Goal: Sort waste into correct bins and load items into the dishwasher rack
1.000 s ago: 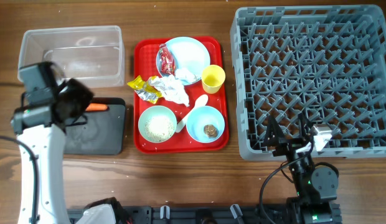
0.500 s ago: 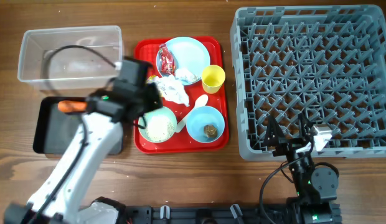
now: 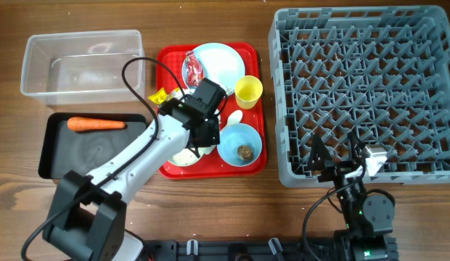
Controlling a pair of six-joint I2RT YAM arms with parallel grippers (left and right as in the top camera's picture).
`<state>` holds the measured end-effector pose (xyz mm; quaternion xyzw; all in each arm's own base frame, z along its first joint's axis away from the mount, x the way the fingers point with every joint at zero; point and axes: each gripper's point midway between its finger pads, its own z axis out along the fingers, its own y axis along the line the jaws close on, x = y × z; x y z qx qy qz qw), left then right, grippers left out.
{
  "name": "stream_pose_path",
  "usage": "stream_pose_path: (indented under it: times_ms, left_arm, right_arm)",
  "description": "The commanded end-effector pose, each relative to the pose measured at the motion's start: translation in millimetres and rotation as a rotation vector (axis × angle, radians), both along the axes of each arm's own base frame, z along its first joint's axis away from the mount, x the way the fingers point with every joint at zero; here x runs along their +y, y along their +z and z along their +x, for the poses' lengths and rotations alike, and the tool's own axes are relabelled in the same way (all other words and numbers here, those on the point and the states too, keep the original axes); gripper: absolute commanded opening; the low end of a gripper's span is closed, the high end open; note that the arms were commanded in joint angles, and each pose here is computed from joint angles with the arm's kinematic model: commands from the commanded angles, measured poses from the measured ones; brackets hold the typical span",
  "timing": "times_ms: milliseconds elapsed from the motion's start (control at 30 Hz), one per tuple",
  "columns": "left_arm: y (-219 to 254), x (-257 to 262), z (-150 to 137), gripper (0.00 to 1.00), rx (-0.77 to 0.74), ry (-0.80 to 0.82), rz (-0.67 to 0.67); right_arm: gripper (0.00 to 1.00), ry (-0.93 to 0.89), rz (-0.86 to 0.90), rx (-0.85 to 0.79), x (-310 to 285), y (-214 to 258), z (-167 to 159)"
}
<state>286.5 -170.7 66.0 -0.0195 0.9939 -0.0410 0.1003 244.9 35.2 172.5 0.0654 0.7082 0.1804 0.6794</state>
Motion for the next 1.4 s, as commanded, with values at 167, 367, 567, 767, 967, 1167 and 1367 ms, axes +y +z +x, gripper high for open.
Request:
stream_pose_path:
  times_ms: [167,367,567,767,967,1167,1367]
  left_arm:
    - [-3,-3,3,0.13,0.003,0.009,0.004]
    - [-1,-16,6,0.04,-0.002,-0.009,-0.062]
    - [3,-20,13,0.04,-0.034,-0.014,-0.080]
    - [2,-19,10,0.04,-0.023,-0.008,-0.075]
    - [5,-18,13,0.10,-0.033,0.017,-0.072]
    - [29,-18,17,0.14,-0.070,0.050,-0.091]
    - [29,2,5,0.19,-0.045,0.117,-0.011]
  right_arm:
    - [1.00,-0.008,-0.006,-0.010,-1,2,0]
    - [1.00,-0.008,-0.007,-0.010,-1,2,0]
    - [1.00,-0.008,-0.007,-0.010,-1,2,0]
    - [1.00,-0.007,-0.006,-0.010,-1,2,0]
    - [1.00,-0.008,-0.007,-0.010,-1,2,0]
    - [1.00,-0.008,-0.007,-0.010,-1,2,0]
    - [1.00,-0.008,-0.006,-0.010,-1,2,0]
